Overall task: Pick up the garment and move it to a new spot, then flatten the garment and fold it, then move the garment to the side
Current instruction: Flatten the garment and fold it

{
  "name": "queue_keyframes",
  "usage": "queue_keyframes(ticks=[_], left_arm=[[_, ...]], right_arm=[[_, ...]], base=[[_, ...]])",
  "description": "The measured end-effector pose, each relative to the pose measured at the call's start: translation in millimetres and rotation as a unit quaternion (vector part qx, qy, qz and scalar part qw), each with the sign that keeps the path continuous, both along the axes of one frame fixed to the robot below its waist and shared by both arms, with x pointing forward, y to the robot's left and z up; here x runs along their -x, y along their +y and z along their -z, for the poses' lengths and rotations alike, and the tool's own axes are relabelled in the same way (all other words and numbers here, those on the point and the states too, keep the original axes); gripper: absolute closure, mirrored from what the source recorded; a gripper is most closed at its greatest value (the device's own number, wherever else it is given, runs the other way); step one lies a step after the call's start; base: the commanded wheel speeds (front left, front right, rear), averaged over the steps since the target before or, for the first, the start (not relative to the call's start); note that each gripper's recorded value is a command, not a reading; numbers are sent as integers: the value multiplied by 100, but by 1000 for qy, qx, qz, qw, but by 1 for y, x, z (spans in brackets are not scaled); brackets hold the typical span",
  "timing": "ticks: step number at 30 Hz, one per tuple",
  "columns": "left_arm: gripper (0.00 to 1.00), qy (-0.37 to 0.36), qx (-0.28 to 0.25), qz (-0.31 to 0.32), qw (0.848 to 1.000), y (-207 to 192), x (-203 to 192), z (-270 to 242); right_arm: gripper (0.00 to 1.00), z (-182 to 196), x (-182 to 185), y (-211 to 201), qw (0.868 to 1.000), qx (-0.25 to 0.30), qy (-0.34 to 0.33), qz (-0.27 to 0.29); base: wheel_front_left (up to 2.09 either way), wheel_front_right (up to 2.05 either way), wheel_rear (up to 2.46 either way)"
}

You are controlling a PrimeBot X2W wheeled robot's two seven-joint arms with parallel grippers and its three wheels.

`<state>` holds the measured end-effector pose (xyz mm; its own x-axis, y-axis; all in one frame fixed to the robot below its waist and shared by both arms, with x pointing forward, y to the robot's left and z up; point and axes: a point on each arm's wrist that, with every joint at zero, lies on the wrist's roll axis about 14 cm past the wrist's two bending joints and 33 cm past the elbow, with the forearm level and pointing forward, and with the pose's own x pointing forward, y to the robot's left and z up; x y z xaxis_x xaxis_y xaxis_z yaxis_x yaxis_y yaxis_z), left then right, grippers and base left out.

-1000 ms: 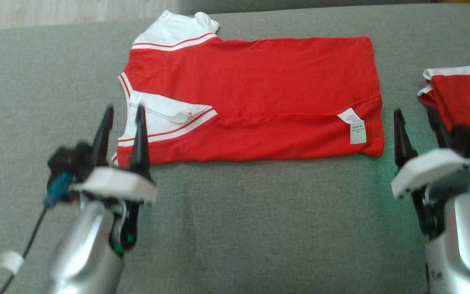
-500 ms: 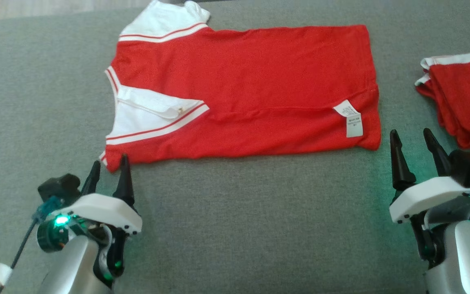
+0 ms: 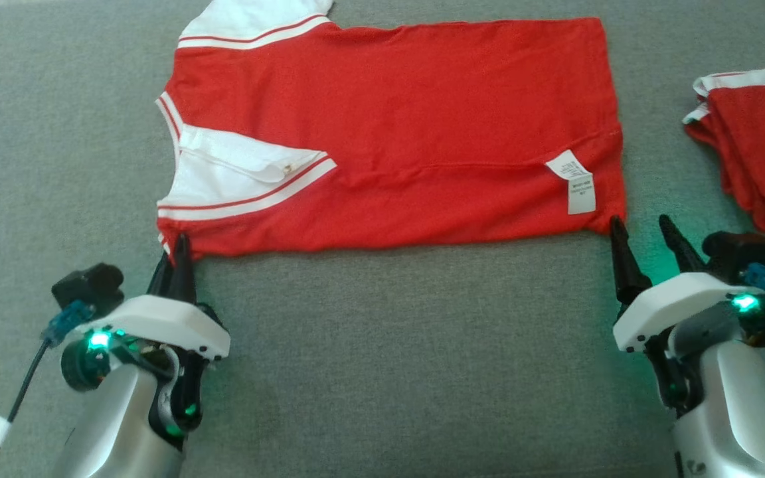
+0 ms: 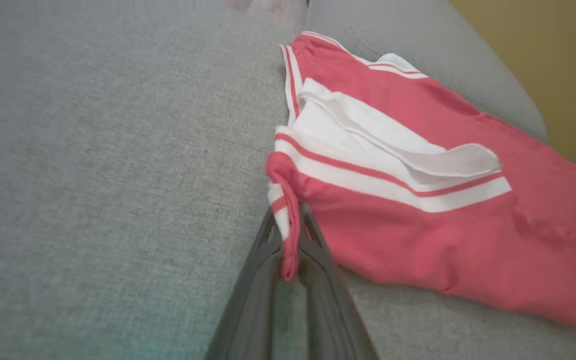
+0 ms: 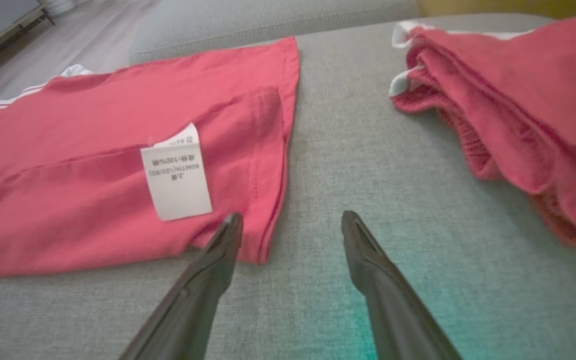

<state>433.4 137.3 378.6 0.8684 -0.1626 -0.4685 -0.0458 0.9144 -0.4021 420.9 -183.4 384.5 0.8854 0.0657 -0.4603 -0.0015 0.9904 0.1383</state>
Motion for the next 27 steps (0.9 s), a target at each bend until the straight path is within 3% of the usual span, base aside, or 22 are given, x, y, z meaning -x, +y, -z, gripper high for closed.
queue_keyframes(ticks=[2, 3, 4, 5, 8, 9, 10, 20, 24, 27], left_arm=[[100, -14, 3, -2, 1000, 1, -1, -6], [100, -19, 3, -5, 1000, 2, -2, -8], [100, -25, 1, -6, 1000, 3, -2, -10], [100, -33, 0, -6, 999, 4, -3, -13], [100, -49, 2, -9, 999, 6, -4, -22], [100, -54, 2, -10, 999, 6, -4, -24], [100, -58, 3, -10, 998, 6, -4, -27], [100, -143, 9, 6, 990, -3, -3, -82], [100, -165, 3, 15, 986, -2, 13, -101], [100, -157, -2, 31, 987, -5, 35, -105]], right_arm=[[0, 8, 0, 5, 1000, -9, 14, -4], [6, 12, 0, 9, 1000, -16, 22, -6], [24, 17, 1, 13, 999, -19, 32, -10], [51, 20, 0, 16, 999, -22, 36, -14], [78, 20, -6, 22, 998, -40, 37, -14], [95, 19, -8, 23, 998, -40, 36, -15], [100, 19, -10, 24, 998, -41, 35, -16], [100, -12, -15, 13, 998, -58, -16, 11], [100, -36, -10, 8, 998, -53, -36, 10], [100, -37, 12, 3, 999, -46, -16, 8]], base=[[0, 0, 0], [0, 0, 0], [0, 0, 0], [0, 0, 0], [0, 0, 0], [0, 0, 0], [0, 0, 0], [0, 0, 0], [0, 0, 0], [0, 0, 0]])
